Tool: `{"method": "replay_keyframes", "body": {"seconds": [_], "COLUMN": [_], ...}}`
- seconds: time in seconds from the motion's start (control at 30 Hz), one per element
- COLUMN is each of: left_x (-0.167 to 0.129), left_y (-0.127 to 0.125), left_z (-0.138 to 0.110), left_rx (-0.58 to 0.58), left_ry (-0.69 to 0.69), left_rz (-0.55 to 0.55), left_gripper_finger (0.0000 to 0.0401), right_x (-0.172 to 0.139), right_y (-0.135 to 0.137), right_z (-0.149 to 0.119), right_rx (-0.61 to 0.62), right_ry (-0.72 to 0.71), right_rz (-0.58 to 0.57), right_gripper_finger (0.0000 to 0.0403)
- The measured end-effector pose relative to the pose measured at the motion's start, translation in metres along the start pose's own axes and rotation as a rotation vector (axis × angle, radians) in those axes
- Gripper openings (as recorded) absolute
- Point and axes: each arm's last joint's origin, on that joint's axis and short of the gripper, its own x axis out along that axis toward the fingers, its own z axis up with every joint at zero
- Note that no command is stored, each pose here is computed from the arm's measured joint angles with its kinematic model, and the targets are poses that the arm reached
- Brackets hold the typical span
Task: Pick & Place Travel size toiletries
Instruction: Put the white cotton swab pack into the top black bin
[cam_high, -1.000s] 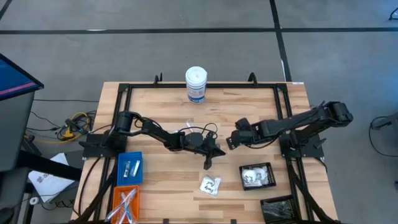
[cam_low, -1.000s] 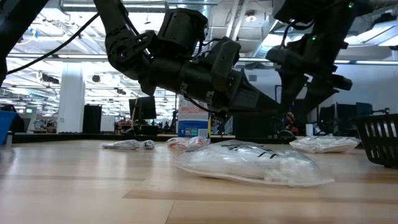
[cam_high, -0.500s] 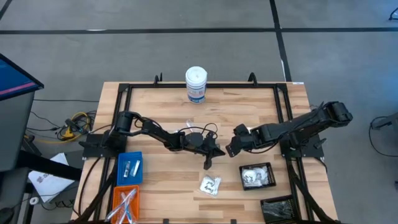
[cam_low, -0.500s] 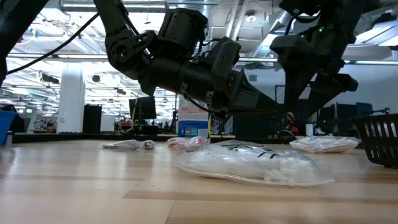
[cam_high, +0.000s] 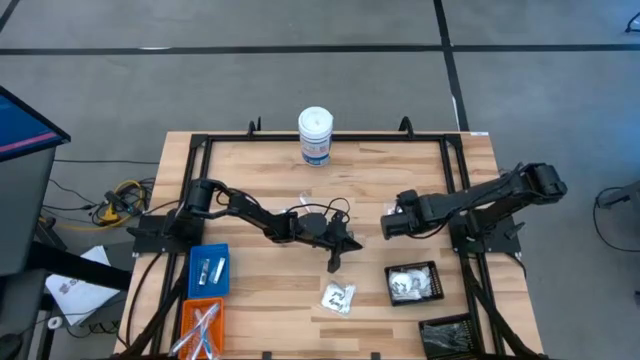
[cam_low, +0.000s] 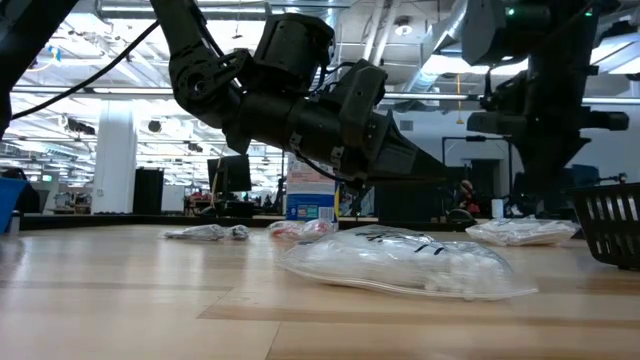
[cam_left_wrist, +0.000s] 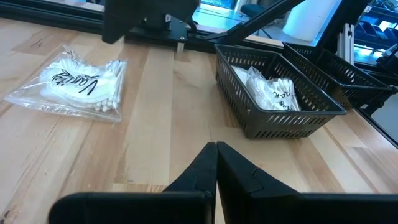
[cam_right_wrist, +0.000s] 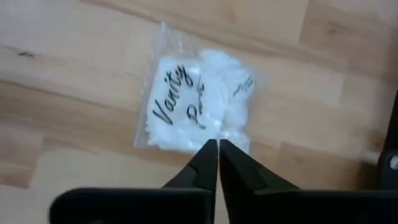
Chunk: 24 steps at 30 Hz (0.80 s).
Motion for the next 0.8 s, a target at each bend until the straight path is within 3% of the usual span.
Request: {"method": "replay_keyframes", "body": {"seconds": [0.2, 0.4, 0.5, 0.8], "left_x": [0.0, 0.0, 0.0, 0.0], "left_y": [-0.001, -0.001, -0.001, -0.001], "left_z": [0.0, 0.0, 0.0, 0.0], "left_rx": [0.001, 0.004, 0.005, 0.005], "left_ry": [0.0, 0.001, 0.001, 0.001], "left_rz": [-0.002, -0.003, -0.004, -0.004], "left_gripper_finger": [0.0001, 0.0001, 0.0001, 0.0001], "right_x": [0.005, 0.005, 0.005, 0.009], "right_y": [0.0, -0.005, -0.007, 0.011], "right_z": [0.007, 0.006, 0.006, 0.007], "right_rx": [0.005, -0.006, 0.006, -0.063], "right_ry": [0.0, 0.008, -0.011, -0.047], "right_rz": [-0.023, -0.079, -0.104, 0.084], "right_gripper_finger": [0.0047, 0.0007, 0.0015, 0.007]}}
